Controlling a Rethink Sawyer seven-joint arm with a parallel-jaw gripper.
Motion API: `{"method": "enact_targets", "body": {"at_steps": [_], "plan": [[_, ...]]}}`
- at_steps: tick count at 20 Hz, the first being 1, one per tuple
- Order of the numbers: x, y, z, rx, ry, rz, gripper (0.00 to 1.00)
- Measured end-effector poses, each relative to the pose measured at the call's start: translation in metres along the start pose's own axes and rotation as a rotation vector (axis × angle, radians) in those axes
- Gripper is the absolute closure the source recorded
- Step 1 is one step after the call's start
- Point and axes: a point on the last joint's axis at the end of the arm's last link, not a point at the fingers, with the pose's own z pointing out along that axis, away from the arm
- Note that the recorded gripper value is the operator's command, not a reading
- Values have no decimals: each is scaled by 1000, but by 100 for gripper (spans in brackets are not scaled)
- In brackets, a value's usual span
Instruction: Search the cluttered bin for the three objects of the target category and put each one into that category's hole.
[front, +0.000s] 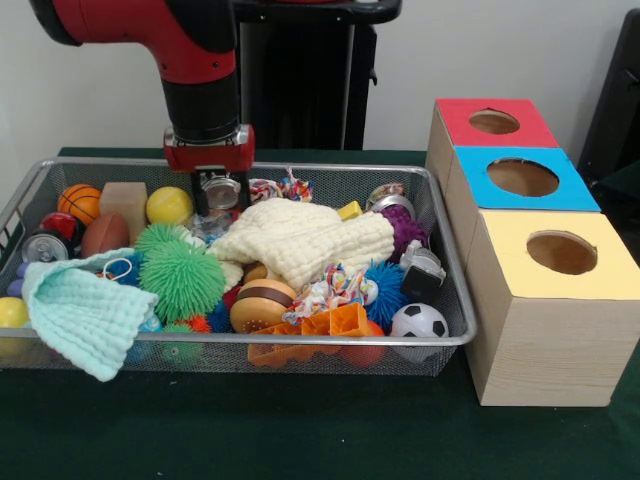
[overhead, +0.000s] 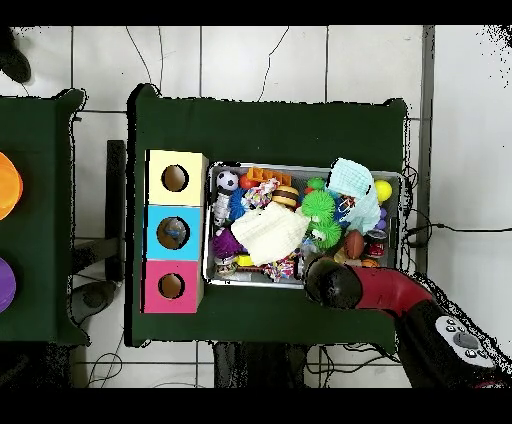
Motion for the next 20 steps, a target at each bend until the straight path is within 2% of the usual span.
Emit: {"method": "enact_targets", "body": {"at_steps": [12,20], "plan": [[3,-10,-7,12,-4,14,0],[15,-37,-21,41,-15,50,0]]}}
